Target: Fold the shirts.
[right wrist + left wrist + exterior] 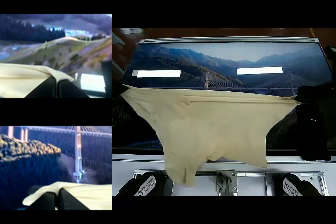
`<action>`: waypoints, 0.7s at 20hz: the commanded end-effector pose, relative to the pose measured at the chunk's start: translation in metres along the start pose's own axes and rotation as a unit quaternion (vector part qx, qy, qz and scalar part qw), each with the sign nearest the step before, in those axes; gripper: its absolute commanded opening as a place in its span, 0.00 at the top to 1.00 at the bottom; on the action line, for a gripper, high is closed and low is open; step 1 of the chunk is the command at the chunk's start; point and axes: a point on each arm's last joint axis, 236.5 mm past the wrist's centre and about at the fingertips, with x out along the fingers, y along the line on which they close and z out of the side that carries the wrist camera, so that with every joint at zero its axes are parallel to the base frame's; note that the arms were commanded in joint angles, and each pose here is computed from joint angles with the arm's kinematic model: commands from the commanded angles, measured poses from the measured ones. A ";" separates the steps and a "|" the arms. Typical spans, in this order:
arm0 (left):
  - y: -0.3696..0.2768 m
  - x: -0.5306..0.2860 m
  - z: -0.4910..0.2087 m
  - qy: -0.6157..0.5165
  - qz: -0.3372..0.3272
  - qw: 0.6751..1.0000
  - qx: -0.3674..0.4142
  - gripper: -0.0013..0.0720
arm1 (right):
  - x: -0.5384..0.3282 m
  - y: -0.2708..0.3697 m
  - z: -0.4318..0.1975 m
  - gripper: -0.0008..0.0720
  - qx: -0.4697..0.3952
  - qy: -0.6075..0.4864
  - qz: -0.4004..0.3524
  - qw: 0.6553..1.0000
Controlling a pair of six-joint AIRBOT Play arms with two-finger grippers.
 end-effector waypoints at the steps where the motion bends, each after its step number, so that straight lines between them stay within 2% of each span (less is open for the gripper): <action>1: 0.015 0.122 0.010 0.003 -0.057 0.998 -0.039 0.92 | 0.119 -0.014 0.064 0.90 0.002 -0.050 0.009 0.999; 5: 0.035 0.215 0.030 -0.035 -0.064 0.993 -0.097 0.92 | 0.179 0.008 0.160 0.90 0.000 -0.227 0.004 0.974; 7: 0.044 0.245 0.030 -0.047 -0.048 0.993 -0.094 0.92 | 0.194 0.017 0.182 0.90 0.021 -0.273 0.010 0.962; 14: 0.057 0.288 0.029 -0.069 -0.018 0.993 -0.091 0.92 | 0.235 0.006 0.167 0.90 0.096 -0.240 0.021 0.966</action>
